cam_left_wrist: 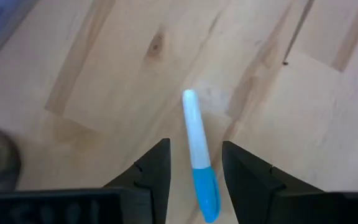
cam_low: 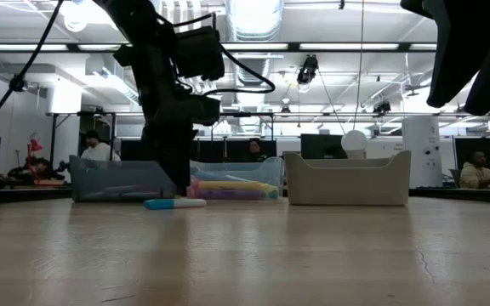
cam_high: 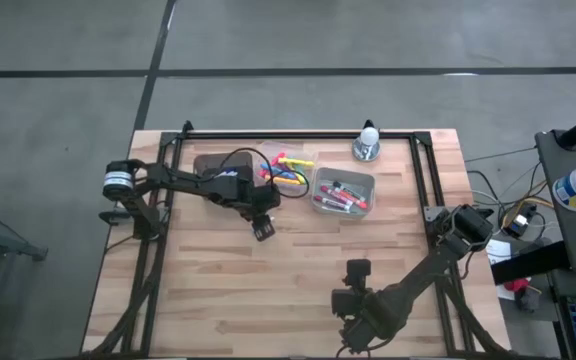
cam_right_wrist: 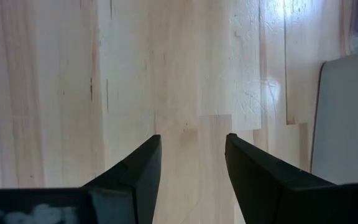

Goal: Pick & Place Markers
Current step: Put the blue mini marker into the black bin

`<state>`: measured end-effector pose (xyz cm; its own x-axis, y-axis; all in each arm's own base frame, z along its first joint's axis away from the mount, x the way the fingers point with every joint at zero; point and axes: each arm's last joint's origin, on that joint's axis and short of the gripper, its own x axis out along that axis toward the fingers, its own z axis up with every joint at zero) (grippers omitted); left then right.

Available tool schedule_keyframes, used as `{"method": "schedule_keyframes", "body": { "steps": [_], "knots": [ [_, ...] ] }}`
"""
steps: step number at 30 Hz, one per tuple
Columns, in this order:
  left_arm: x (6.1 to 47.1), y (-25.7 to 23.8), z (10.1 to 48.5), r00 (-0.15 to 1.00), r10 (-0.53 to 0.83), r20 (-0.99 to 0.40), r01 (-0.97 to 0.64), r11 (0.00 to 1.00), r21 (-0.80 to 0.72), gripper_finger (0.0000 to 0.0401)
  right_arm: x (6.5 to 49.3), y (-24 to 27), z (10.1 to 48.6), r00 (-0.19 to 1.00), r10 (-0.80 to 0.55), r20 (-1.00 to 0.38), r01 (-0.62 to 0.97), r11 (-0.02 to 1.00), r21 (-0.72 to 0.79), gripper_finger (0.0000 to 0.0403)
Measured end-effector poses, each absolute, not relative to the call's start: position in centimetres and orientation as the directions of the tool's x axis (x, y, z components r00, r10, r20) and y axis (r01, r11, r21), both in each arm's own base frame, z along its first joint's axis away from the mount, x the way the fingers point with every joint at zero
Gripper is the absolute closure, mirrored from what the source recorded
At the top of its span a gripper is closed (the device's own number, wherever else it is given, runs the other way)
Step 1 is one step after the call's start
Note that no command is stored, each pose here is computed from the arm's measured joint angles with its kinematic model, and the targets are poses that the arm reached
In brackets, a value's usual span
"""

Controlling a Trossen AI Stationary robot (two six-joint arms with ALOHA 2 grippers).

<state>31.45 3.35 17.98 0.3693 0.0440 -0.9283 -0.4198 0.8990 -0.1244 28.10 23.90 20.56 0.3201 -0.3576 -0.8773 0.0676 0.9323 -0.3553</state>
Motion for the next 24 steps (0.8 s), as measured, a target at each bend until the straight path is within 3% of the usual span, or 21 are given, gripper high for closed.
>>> {"method": "schedule_keyframes", "body": {
  "steps": [15, 19, 24],
  "knots": [
    [32.6, 1.6, 14.7, 0.293, 0.12, -0.949, -0.372, 0.928, 0.002, 0.027, 28.1, 23.9, 20.6, 0.322, -0.356, -0.877, 0.068, 0.933, -0.353, 0.0234],
    [32.7, 1.6, 14.5, 0.29, 0.118, -0.95, -0.346, 0.938, 0.01, 0.0299, 28.1, 23.9, 20.6, 0.322, -0.355, -0.877, 0.068, 0.933, -0.353, 0.0234],
    [32.6, 1.6, 14.7, 0.296, 0.119, -0.948, -0.314, 0.949, 0.021, 0.0367, 28.1, 23.9, 20.6, 0.323, -0.355, -0.877, 0.068, 0.933, -0.353, 0.0234]
  ]
}}
